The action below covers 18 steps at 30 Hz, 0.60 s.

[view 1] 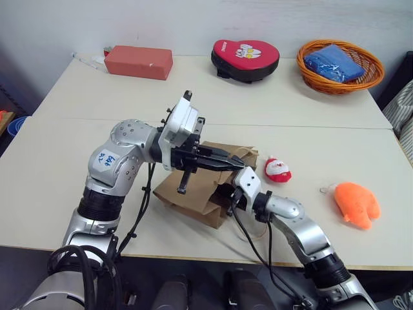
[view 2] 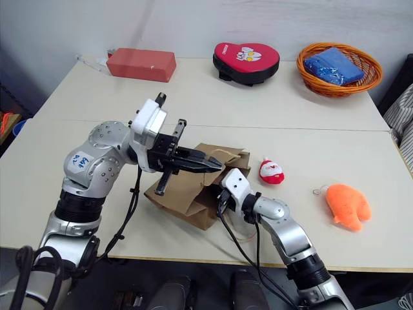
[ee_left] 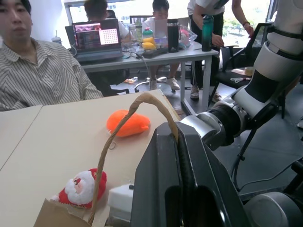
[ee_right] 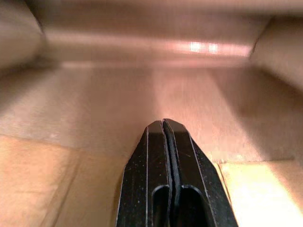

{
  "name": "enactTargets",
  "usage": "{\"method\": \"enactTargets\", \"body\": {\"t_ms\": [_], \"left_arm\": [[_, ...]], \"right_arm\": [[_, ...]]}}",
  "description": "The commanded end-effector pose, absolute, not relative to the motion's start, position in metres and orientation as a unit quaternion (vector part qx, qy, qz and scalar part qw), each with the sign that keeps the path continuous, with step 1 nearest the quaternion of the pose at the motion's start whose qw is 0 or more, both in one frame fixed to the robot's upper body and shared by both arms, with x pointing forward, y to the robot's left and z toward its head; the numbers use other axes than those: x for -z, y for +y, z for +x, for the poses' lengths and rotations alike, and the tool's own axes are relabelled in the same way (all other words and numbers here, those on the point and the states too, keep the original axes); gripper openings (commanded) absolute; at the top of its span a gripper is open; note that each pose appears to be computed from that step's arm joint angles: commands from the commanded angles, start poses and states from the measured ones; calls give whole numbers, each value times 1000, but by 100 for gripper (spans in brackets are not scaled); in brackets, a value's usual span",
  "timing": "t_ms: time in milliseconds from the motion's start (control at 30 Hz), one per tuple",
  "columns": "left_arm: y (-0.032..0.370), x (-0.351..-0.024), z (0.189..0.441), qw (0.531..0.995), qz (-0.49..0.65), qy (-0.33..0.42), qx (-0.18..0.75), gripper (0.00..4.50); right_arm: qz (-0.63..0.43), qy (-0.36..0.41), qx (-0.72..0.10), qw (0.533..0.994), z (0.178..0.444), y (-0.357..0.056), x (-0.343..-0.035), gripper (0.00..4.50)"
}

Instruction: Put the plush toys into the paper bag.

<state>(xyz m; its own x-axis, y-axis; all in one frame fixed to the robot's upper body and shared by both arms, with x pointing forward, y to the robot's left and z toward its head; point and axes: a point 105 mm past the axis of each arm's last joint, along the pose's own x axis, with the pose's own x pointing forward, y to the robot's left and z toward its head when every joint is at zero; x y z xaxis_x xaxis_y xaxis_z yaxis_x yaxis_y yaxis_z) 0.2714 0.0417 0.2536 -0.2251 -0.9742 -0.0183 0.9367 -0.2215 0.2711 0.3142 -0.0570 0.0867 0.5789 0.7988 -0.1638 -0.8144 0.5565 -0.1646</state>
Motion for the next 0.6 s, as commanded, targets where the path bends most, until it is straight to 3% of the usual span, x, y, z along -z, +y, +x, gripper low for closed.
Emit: {"method": "enactTargets", "body": {"t_ms": [33,167,467,600], "left_arm": [[55,-276,276,638,107,-145,748,0],[70,-286,288,668,113,-156,719,0],[70,-289,284,669,97,-167,718,0],[66,-284,283,663,102,-161,724,0]], "right_arm": [[-119,38,-464,877,311,-59,-78,3],[-116,37,-458,881,311,-63,-75,3],[-107,24,-465,879,306,-61,-78,3],[-19,-53,-495,867,294,-55,-118,3]]}}
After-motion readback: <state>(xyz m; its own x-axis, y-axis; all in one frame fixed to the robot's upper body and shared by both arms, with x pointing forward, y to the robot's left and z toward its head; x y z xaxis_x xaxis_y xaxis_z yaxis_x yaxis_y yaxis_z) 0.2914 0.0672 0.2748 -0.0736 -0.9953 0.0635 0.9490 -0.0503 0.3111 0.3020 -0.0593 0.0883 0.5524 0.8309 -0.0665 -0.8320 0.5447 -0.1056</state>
